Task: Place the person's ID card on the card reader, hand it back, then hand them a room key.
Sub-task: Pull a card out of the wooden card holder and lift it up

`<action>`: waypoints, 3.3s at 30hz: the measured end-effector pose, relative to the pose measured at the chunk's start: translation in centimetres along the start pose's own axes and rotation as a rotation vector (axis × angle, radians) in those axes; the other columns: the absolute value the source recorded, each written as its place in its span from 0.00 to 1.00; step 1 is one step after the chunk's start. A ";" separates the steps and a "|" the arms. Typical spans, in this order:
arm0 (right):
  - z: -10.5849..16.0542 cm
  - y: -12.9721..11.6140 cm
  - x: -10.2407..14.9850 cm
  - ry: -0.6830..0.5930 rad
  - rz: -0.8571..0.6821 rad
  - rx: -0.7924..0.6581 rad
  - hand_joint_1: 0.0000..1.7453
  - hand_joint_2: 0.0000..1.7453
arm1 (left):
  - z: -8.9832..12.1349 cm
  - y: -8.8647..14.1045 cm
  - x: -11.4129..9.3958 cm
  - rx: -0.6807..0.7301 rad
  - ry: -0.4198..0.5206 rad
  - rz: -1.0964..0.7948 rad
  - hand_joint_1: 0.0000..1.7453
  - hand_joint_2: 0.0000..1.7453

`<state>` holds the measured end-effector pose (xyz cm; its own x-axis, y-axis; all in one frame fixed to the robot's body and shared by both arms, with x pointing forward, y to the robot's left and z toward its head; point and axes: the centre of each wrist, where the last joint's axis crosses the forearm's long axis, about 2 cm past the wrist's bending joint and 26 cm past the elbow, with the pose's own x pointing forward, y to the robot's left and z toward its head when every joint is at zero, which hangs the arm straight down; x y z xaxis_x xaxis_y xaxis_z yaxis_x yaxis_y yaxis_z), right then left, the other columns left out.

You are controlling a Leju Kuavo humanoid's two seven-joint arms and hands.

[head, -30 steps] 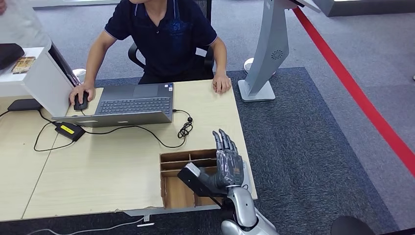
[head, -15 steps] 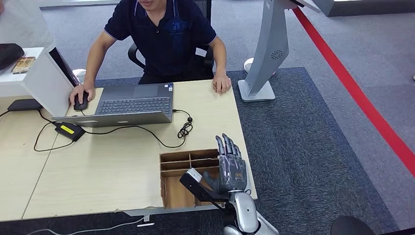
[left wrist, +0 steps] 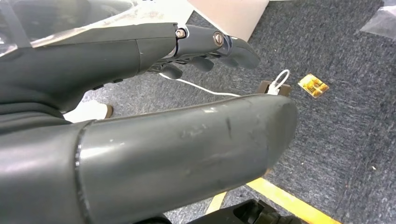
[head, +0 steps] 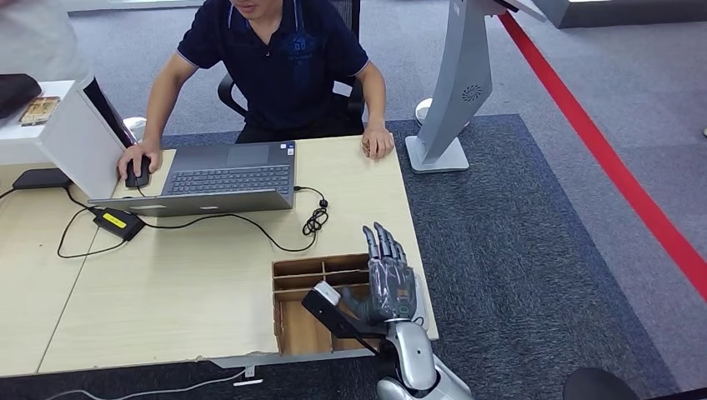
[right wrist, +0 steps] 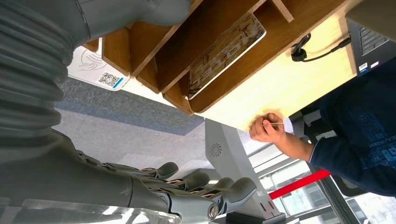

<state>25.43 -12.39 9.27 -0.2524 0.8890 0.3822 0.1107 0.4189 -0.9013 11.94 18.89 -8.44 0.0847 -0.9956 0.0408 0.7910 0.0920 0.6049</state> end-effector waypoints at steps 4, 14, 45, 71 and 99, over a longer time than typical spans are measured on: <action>0.0 -0.1 0.0 -0.004 0.005 -0.005 0.00 1.00 | 0.0 0.0 0.0 0.002 -0.001 0.000 0.00 0.00; -0.1 -0.2 0.2 -0.009 0.010 -0.006 0.02 1.00 | 0.0 0.0 0.1 0.005 -0.006 -0.001 0.00 0.00; -0.5 -0.4 0.2 -0.012 0.008 -0.021 0.11 1.00 | -0.1 0.3 0.3 0.019 -0.049 0.015 0.00 0.00; -0.2 0.4 1.6 -0.083 -0.054 0.044 0.25 1.00 | -0.2 -1.8 -8.7 -0.627 0.162 0.647 0.00 0.00; -0.2 1.7 3.0 -0.114 -0.059 0.051 0.25 1.00 | 0.0 -1.9 -13.9 -0.499 0.289 0.735 0.00 0.00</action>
<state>24.99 -8.96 8.95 -0.3648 0.8352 0.4115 0.0441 0.4569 -0.8884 9.26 32.60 -10.11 0.7614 -0.6471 0.0379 0.6422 0.7610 0.0916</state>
